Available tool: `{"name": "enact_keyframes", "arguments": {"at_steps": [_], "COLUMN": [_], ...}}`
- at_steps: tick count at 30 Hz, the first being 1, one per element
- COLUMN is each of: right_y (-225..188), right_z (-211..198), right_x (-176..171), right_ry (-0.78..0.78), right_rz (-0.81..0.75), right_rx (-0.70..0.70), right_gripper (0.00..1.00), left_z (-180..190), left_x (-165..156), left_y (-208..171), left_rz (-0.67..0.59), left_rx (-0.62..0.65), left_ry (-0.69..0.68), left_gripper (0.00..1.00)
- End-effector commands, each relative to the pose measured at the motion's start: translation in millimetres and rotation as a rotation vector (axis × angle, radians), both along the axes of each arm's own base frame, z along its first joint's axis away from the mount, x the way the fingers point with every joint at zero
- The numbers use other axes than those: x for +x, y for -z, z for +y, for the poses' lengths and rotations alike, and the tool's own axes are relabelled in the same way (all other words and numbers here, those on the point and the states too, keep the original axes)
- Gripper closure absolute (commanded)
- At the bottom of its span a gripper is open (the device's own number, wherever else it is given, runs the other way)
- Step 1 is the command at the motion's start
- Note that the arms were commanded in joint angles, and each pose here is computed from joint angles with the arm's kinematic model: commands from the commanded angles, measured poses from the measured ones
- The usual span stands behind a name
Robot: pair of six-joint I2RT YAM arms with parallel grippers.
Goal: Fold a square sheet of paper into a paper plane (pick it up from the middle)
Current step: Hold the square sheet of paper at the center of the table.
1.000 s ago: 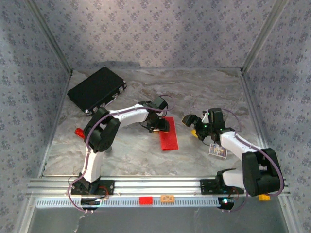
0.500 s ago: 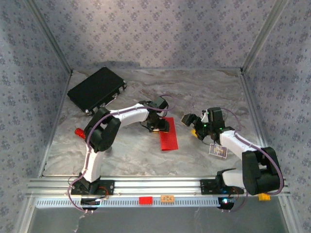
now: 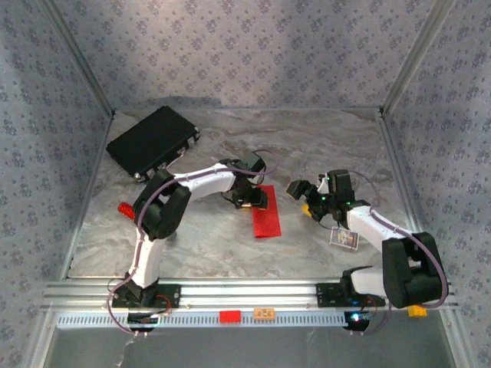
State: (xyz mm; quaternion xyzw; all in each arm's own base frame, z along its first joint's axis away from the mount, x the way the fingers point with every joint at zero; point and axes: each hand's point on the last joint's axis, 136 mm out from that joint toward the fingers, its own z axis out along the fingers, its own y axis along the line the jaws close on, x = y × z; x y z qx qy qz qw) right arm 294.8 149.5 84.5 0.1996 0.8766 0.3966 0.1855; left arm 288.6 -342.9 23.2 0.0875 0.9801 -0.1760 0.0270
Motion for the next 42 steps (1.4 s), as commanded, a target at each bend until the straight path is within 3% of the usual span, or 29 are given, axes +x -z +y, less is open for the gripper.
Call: {"name": "enact_keyframes", "arguments": {"at_steps": [1, 9, 42], "right_y": [-4, -1, 4], "right_z": [6, 18, 21], "right_x": [2, 2, 0], "right_ry": [-0.035, -0.083, -0.102], "right_rz": [-0.003, 0.015, 0.04], "right_rx": [0.002, 0.028, 0.009], "right_gripper": [0.06, 0.32, 0.32], "left_z": [30, 31, 34], "left_x": [-5, -5, 0], "left_y": [52, 53, 55], "left_rz": [0.028, 0.026, 0.026], "left_rx": [0.164, 0.167, 0.178], "left_ry": [0.0, -0.002, -0.027], "left_gripper": [0.46, 0.48, 0.43]}}
